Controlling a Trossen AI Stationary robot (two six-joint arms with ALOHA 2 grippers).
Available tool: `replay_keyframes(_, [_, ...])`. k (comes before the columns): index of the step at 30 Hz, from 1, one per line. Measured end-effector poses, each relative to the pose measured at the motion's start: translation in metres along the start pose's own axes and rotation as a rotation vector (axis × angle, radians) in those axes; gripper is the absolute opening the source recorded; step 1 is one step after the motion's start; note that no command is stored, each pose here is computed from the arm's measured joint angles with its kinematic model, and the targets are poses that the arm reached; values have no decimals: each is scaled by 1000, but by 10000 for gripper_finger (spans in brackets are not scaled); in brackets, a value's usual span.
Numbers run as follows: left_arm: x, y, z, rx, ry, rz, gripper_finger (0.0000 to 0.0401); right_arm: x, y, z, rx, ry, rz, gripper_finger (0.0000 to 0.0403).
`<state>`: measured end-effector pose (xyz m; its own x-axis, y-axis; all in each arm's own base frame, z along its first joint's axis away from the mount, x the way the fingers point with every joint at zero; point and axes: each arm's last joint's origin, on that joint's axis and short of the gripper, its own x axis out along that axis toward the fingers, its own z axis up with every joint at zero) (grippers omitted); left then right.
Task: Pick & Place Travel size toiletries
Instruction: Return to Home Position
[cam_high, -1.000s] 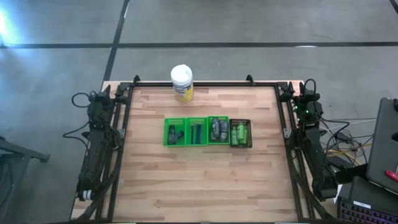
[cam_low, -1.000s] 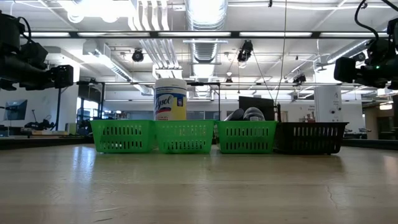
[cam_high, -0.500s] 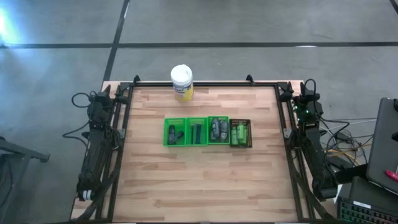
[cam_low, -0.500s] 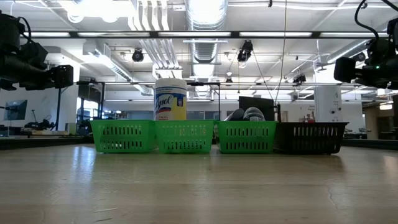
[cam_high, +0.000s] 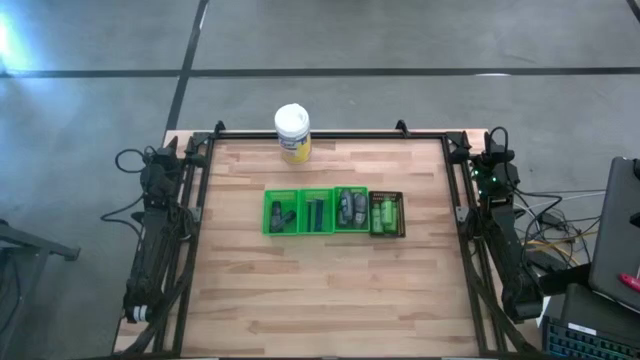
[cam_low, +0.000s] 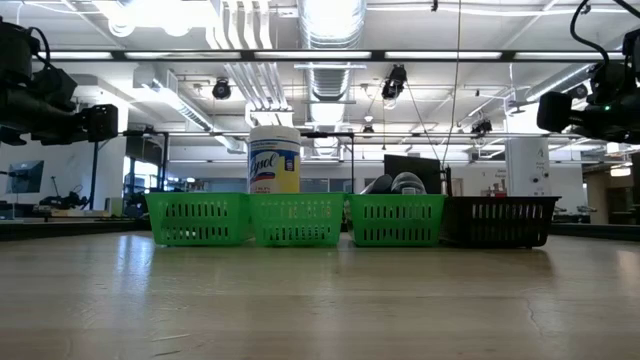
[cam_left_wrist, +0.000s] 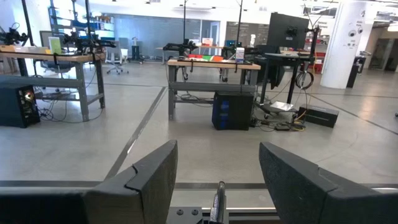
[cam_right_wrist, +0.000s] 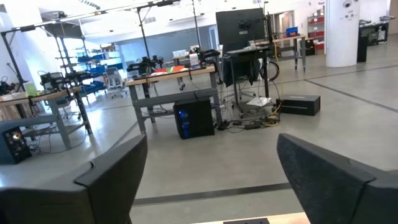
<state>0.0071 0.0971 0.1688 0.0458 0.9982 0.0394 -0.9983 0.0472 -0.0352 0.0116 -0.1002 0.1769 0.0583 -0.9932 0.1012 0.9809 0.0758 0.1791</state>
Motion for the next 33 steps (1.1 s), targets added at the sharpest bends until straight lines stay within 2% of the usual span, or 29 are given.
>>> replay_keyframes(9, [0,0,0,0,0,0,232,0,0,0,0,0,0,356])
replay_keyframes(33, [0,0,0,0,0,0,232,0,0,0,0,0,0,282])
